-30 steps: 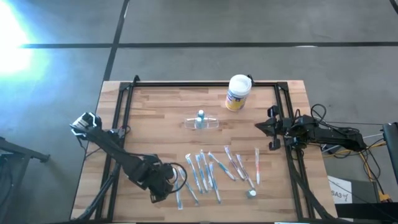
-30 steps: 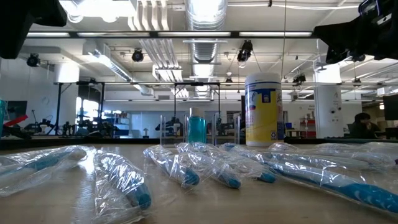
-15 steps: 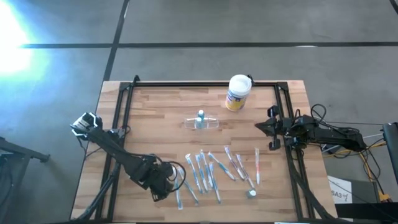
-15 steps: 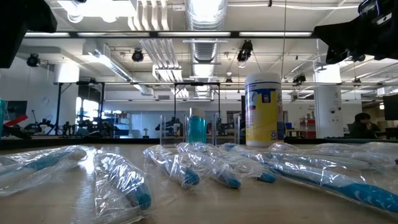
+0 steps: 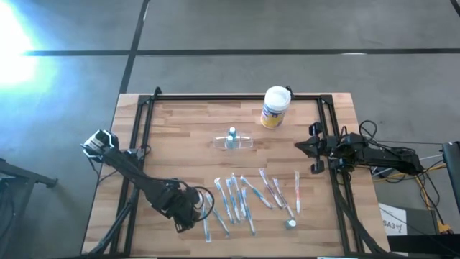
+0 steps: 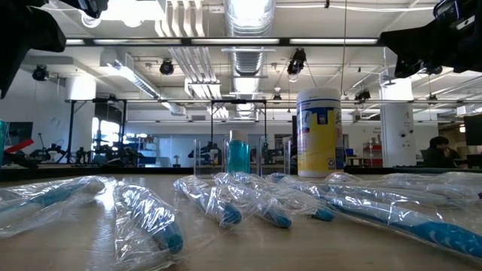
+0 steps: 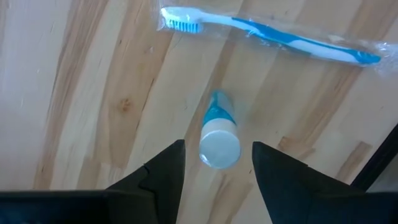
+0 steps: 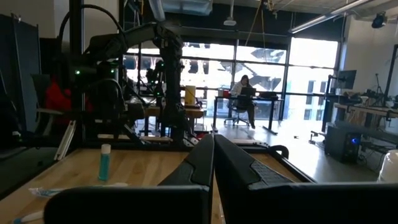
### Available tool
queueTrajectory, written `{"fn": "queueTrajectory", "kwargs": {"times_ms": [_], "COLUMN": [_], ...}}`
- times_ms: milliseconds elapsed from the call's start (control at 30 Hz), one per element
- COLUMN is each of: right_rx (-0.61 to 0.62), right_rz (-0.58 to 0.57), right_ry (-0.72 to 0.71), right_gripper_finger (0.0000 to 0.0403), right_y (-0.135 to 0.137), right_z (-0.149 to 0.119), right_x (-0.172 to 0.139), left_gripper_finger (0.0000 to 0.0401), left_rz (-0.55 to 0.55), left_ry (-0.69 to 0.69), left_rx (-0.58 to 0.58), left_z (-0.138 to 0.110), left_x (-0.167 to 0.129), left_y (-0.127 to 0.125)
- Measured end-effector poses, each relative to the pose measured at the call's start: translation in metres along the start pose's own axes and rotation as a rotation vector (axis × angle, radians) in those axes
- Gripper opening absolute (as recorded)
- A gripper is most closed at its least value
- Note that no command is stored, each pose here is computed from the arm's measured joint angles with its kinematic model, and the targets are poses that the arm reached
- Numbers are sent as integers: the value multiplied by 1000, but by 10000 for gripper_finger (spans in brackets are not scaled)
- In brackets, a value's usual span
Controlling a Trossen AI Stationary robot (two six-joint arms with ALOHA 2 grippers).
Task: Pick & Place toothbrushing station
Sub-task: Put the blue mouthwash bottle into the transparent organizer
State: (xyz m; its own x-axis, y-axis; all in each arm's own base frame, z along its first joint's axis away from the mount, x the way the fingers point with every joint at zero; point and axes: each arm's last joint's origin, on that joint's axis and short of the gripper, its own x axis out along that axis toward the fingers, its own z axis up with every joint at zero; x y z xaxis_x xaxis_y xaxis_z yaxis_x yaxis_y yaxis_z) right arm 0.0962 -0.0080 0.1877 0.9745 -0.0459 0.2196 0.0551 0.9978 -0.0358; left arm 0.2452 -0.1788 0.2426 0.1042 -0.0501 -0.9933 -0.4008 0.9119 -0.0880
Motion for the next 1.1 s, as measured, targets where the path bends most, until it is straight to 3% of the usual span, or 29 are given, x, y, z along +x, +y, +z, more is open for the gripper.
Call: {"fn": "queueTrajectory", "kwargs": {"times_ms": [400, 1100], "right_rx": [0, -1], "right_rz": [0, 0], "right_ry": [1, 1], "right_gripper_finger": [8, 8], "right_y": [0, 0], "right_z": [0, 0], "right_x": [0, 0], "left_gripper_finger": [190, 191], "left_rz": [7, -25], "left_ry": [5, -34], "left_rx": [-16, -1], "left_z": [1, 7], "left_x": [14, 0], "left_y": [6, 0]}}
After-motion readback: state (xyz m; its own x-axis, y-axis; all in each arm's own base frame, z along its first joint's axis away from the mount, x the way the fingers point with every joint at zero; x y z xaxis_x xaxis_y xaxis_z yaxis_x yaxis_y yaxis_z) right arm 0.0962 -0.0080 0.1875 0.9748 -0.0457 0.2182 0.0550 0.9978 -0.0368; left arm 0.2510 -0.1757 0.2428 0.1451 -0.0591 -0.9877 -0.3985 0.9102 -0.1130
